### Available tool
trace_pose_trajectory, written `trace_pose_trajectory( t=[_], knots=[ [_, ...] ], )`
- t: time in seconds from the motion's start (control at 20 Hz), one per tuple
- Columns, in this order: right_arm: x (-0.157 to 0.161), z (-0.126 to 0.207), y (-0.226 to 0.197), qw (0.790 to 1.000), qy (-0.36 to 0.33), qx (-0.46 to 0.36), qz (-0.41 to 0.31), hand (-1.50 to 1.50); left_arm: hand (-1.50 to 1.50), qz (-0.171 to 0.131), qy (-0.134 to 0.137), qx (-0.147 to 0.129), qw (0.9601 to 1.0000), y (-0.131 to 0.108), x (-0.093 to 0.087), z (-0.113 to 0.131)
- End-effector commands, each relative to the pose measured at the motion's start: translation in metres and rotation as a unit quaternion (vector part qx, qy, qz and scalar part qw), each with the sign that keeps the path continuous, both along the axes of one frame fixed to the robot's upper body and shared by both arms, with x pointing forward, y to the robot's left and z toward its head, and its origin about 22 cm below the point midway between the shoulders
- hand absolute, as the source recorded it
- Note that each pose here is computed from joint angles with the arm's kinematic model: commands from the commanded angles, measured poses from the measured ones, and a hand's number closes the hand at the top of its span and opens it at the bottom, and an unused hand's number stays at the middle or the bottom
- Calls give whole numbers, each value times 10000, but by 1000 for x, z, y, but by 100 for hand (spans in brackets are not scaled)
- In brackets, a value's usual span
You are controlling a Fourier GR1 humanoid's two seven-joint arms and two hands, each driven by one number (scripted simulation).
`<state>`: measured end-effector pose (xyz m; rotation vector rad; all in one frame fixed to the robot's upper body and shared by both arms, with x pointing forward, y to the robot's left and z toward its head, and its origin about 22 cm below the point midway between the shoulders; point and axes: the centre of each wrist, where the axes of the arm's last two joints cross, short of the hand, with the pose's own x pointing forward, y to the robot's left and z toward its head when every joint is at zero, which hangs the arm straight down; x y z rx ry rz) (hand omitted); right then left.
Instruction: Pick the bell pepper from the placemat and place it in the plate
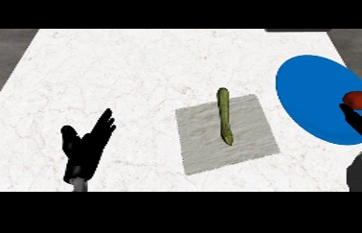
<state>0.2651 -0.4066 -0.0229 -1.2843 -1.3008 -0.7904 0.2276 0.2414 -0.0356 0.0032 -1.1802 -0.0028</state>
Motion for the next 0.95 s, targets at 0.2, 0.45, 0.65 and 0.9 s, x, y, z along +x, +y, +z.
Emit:
trace_pose_trajectory(
  t=[0.2, 0.45, 0.65, 0.9],
  knots=[
    [-65, -19, 57, 9971, 61, 168, 736, -150, 0, 15, 14, 56, 10000, 4, -11, -24],
    [-89, -14, 77, 9966, 483, 7, 671, -150, 0, -29, 16, -85, 10000, 6, 0, 1],
    [-116, -21, 92, 9954, 652, 142, 683, -150, 0, -83, -20, 57, 9999, -10, 9, -3],
    [-120, -24, 113, 9948, 845, 75, 566, -150, 0, -27, 9, -14, 10000, -2, -3, -5]
  ],
)
